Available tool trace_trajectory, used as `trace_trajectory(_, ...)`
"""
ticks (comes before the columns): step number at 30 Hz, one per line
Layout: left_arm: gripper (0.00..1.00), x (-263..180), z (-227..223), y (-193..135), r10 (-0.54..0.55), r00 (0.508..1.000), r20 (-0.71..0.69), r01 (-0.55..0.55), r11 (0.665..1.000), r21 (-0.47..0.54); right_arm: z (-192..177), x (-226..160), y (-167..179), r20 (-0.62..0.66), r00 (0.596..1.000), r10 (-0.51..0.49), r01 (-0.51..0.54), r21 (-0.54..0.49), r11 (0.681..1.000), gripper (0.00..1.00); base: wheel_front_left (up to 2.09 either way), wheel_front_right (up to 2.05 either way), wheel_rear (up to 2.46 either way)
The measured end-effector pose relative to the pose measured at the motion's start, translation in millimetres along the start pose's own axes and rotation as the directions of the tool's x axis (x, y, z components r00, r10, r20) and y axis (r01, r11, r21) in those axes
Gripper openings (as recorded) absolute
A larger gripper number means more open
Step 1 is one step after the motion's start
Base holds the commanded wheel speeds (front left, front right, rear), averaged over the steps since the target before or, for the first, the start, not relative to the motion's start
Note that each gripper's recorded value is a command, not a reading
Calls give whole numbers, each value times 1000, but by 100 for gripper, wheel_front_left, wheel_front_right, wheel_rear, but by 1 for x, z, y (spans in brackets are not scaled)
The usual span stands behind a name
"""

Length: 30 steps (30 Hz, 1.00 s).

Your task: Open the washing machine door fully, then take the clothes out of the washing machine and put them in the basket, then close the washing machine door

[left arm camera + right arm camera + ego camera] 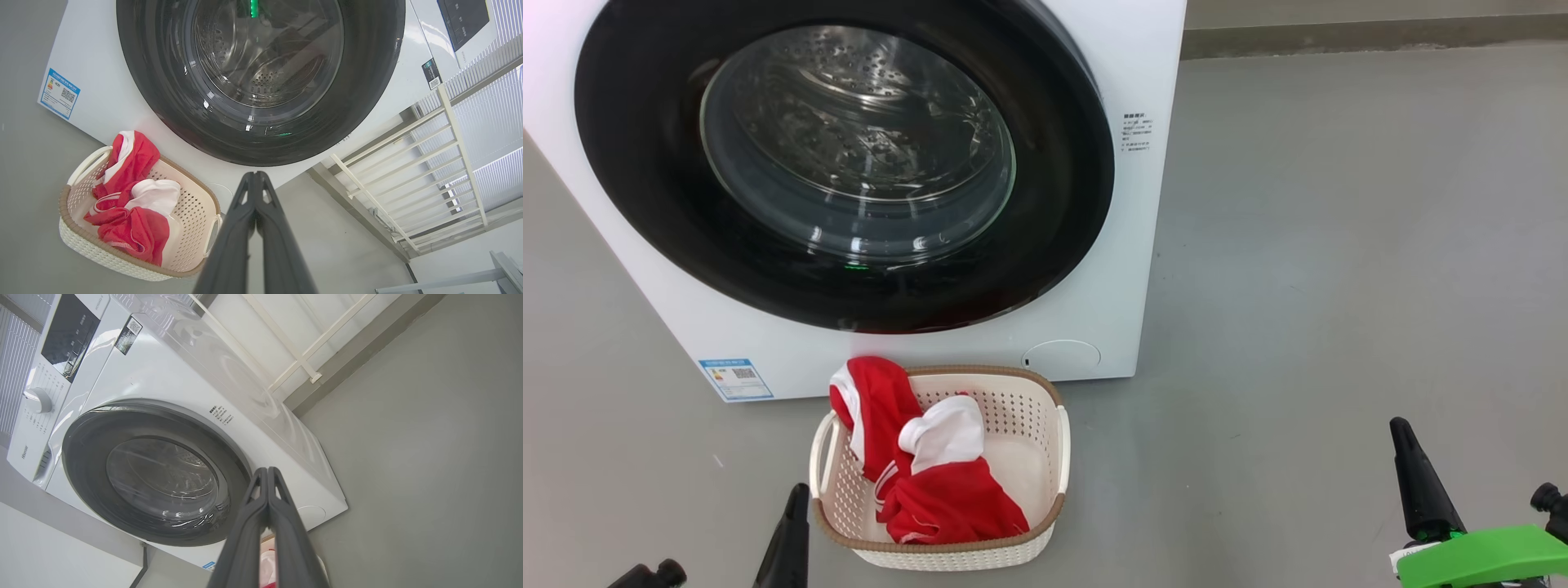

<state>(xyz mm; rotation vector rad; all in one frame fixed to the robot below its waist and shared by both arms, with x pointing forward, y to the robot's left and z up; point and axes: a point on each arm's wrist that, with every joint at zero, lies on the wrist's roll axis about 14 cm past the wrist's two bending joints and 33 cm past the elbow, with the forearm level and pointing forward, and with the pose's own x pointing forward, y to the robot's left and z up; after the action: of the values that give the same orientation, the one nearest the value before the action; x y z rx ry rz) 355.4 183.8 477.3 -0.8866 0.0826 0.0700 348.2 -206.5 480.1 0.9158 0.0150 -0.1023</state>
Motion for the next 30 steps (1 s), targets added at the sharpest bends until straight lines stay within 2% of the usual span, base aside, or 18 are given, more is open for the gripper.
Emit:
trace_trajectory(16,0,4,-1,4,12,1000,-21,-15,983,-183,-3,5,-4,-25,1000,-19,23,176,984,0,0,0,0)
trace_trajectory(30,0,10,0,3,1,999,-35,-12,942,-334,-3,12,-1,-36,999,-11,22,314,949,0,0,0,0)
